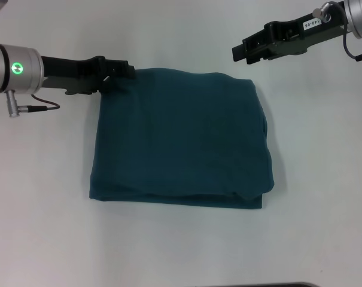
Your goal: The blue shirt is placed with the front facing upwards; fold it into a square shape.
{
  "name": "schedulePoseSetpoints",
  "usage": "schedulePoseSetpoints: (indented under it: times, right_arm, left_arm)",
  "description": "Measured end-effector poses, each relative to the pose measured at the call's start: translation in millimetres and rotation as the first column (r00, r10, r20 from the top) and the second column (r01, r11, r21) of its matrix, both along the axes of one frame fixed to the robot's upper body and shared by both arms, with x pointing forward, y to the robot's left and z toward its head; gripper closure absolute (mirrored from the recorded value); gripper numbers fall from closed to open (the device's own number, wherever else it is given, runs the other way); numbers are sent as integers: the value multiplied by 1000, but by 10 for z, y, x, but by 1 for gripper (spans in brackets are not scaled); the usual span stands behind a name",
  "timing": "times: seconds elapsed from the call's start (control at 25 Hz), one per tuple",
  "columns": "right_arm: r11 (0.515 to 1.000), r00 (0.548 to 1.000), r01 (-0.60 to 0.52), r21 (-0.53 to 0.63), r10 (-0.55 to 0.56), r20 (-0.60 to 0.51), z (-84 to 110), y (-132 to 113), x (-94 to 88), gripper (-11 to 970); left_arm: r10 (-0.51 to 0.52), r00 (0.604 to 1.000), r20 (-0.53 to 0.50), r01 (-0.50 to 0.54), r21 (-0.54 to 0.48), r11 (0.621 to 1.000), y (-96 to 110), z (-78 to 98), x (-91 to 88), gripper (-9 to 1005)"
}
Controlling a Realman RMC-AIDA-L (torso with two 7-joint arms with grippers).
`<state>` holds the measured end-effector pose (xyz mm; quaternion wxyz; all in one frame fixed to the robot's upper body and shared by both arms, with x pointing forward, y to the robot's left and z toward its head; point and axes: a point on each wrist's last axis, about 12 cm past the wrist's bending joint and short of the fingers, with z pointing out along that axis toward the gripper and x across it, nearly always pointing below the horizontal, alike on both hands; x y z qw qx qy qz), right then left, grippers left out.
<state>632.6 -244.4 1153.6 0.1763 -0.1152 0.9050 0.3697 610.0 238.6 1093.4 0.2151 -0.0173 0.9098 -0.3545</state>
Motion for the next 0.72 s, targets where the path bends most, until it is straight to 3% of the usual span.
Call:
schedulePoseSetpoints:
  times: [0.4, 0.72]
  right_arm:
    - [1000, 1000, 2, -2, -2, 1, 5, -12, 3, 522]
    - [1000, 1000, 0, -1, 0, -1, 4, -11, 0, 520]
  left_arm:
    - [40, 998, 53, -41, 18, 999, 10, 21, 69, 202]
    - [-47, 999, 12, 48, -109, 993, 183, 241, -111, 202]
